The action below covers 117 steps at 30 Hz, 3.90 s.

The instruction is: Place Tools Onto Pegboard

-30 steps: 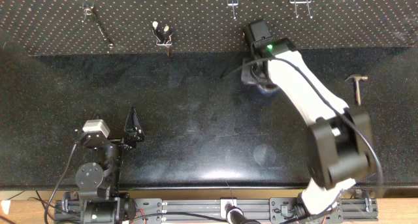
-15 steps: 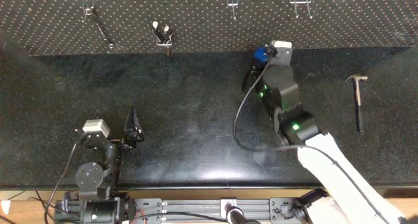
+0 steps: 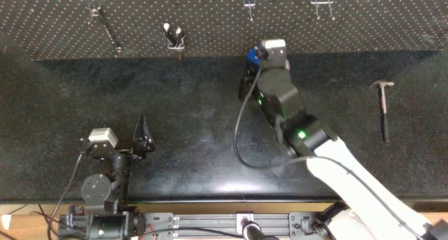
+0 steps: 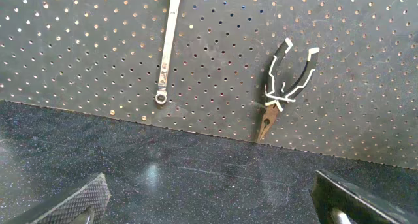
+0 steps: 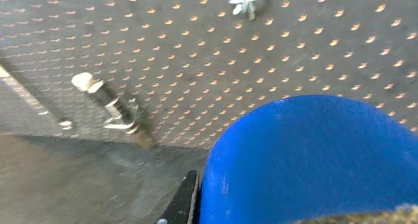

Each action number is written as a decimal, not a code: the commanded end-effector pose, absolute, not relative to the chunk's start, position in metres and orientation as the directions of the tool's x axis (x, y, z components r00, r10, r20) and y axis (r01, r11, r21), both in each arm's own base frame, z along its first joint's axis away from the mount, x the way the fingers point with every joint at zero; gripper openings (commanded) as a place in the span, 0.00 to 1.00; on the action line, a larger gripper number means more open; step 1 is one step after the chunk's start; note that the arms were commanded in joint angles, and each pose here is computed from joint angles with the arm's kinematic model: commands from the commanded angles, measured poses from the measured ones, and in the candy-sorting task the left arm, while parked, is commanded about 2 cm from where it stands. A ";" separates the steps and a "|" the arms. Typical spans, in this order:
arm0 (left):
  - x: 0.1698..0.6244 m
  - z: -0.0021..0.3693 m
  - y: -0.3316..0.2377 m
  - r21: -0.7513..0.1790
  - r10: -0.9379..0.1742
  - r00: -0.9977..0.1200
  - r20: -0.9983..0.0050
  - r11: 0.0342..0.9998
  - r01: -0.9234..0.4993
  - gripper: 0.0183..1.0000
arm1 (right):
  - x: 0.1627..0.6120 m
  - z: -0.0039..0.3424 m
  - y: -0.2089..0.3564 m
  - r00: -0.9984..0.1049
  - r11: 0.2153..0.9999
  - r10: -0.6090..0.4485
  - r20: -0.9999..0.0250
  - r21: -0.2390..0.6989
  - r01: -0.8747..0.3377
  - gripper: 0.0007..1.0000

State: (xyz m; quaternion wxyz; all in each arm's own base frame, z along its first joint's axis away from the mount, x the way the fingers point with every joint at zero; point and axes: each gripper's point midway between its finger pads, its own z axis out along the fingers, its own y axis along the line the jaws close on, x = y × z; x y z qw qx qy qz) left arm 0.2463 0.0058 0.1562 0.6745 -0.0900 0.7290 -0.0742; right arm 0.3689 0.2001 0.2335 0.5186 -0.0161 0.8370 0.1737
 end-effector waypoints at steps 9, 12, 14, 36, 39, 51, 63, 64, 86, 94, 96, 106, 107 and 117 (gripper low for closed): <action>0.246 0.156 0.007 -0.228 -0.230 -0.070 -0.971 0.973 -0.038 1.00 | 0.403 0.272 0.184 -0.304 0.992 0.121 -0.945 0.111 0.052 0.07; 0.246 0.156 0.007 -0.228 -0.230 -0.070 -0.971 0.973 -0.038 1.00 | 0.392 0.273 0.208 -0.307 0.993 0.106 -0.946 0.114 -0.008 0.07; 0.246 0.156 0.007 -0.228 -0.230 -0.070 -0.971 0.973 -0.038 1.00 | 0.385 0.279 0.223 -0.293 0.990 0.112 -0.949 0.131 -0.045 0.07; 0.246 0.156 0.007 -0.228 -0.230 -0.070 -0.971 0.973 -0.038 1.00 | 0.433 0.269 0.225 -0.260 0.965 0.211 -0.942 0.243 -0.098 0.07; 0.246 0.156 0.007 -0.228 -0.230 -0.070 -0.971 0.973 -0.038 1.00 | 0.440 0.265 0.227 -0.260 0.961 0.214 -0.941 0.251 -0.116 0.07; 0.246 0.156 0.007 -0.228 -0.230 -0.070 -0.971 0.973 -0.038 1.00 | 0.448 0.256 0.237 -0.273 0.951 0.230 -0.934 0.276 -0.142 0.07; 0.246 0.156 0.007 -0.228 -0.230 -0.070 -0.971 0.973 -0.038 1.00 | 0.464 0.247 0.230 -0.283 0.956 0.222 -0.933 0.265 -0.123 0.07; 0.246 0.156 0.007 -0.228 -0.230 -0.070 -0.971 0.973 -0.038 1.00 | 0.465 0.246 0.227 -0.284 0.957 0.223 -0.933 0.264 -0.116 0.07; 0.246 0.156 0.007 -0.228 -0.230 -0.070 -0.971 0.973 -0.038 0.99 | 0.491 0.228 0.213 -0.294 0.955 0.252 -0.922 0.285 -0.075 0.07; 0.246 0.156 0.007 -0.228 -0.230 -0.070 -0.971 0.973 -0.038 0.99 | 0.503 0.222 0.216 -0.298 0.957 0.251 -0.921 0.282 -0.067 0.07; 0.246 0.156 0.007 -0.228 -0.230 -0.070 -0.971 0.973 -0.038 1.00 | 0.505 0.220 0.213 -0.299 0.958 0.252 -0.920 0.282 -0.061 0.07; 0.246 0.156 0.007 -0.228 -0.230 -0.070 -0.971 0.973 -0.038 1.00 | 0.509 0.217 0.206 -0.300 0.955 0.267 -0.916 0.292 -0.041 0.07; 0.246 0.156 0.007 -0.228 -0.230 -0.070 -0.971 0.973 -0.038 1.00 | 0.509 0.216 0.206 -0.300 0.956 0.267 -0.916 0.292 -0.041 0.07; 0.246 0.156 0.007 -0.228 -0.230 -0.070 -0.971 0.973 -0.038 1.00 | 0.508 0.216 0.207 -0.303 0.956 0.266 -0.915 0.291 -0.041 0.32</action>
